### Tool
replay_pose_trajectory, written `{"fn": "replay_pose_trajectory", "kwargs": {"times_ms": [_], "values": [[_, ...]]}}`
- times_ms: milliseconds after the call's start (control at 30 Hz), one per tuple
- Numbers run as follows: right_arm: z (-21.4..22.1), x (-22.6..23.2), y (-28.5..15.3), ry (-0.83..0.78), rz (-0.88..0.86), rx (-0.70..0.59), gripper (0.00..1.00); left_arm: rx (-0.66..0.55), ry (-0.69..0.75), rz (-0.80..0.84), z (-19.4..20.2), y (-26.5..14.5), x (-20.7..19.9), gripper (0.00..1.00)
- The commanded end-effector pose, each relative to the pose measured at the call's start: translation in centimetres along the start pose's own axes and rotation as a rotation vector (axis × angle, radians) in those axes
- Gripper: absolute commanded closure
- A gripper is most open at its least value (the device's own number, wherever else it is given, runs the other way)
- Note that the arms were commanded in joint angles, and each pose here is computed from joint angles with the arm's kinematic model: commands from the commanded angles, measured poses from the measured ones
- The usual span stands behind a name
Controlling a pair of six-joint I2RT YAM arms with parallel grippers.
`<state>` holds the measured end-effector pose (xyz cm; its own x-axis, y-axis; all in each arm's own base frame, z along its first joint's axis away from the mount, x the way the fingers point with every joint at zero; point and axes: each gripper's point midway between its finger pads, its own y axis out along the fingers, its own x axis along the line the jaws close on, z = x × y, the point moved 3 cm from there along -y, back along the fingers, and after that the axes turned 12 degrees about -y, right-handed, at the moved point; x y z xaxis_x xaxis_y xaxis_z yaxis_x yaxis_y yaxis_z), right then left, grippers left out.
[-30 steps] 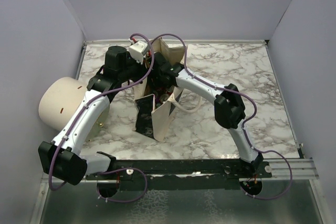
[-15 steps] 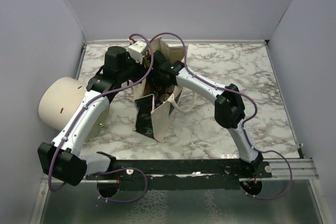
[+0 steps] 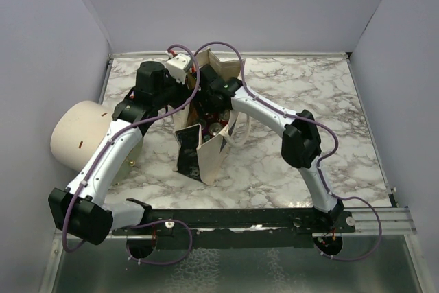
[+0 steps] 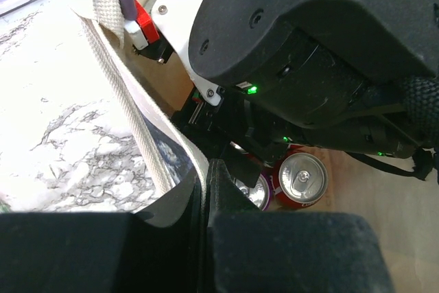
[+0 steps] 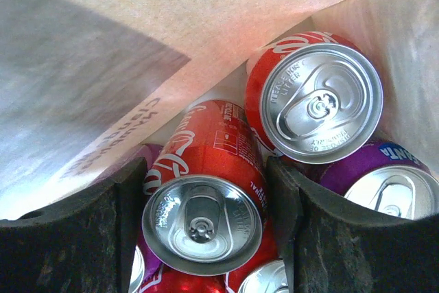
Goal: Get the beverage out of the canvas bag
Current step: Take out the drink from the canvas bag.
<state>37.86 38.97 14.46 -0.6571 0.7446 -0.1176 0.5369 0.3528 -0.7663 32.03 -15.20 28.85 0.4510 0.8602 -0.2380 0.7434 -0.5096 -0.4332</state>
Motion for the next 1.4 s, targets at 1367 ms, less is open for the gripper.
{"fn": "replay_pose_trajectory", "kwargs": {"times_ms": [1367], "values": [[-10.8, -1.8, -15.7, -0.031, -0.044, -0.423, 0.98, -0.196, 0.071, 0.004, -3.0, -1.4, -0.5, 1.00]]}}
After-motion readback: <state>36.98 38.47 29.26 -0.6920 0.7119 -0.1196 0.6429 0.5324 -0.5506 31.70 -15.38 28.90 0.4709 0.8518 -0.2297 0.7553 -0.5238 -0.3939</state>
